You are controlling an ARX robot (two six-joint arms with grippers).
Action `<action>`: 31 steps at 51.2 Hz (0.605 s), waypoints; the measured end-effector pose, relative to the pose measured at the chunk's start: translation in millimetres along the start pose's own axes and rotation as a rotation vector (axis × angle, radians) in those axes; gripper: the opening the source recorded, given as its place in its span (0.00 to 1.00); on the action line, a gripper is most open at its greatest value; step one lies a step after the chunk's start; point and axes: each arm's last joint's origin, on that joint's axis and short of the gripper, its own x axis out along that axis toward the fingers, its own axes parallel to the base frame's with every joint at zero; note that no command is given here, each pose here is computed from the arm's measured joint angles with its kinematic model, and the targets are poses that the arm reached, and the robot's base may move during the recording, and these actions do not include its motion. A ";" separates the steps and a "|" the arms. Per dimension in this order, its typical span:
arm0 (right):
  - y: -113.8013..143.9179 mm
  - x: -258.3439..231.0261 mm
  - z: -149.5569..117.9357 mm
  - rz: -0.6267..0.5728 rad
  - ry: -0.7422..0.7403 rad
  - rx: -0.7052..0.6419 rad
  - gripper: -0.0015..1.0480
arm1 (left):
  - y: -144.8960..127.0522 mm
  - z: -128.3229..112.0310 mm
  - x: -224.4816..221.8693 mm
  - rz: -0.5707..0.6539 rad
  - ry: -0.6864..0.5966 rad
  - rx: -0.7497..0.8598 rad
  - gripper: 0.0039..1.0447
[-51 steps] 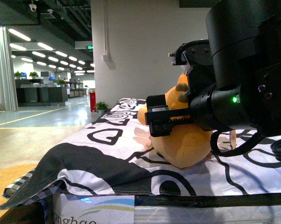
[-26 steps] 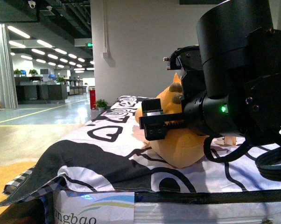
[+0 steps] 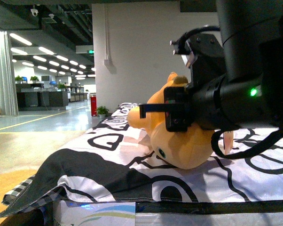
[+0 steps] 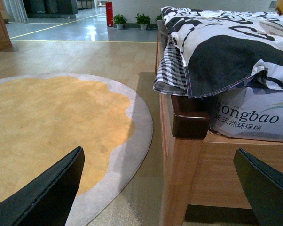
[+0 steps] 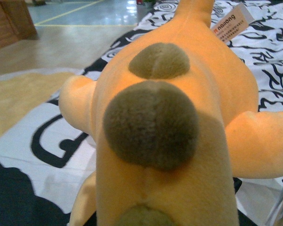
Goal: Put away toys
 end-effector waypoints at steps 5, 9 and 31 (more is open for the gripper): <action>-7.4 -18.1 17.8 0.047 -0.044 0.017 0.11 | 0.0 -0.1 0.0 0.000 0.000 0.000 0.94; -16.6 -34.6 30.4 0.071 -0.077 0.026 0.09 | 0.0 -0.1 0.0 0.000 0.000 0.000 0.94; -92.3 -163.4 41.9 0.199 -0.222 0.053 0.07 | 0.0 -0.1 0.0 0.000 0.000 0.000 0.94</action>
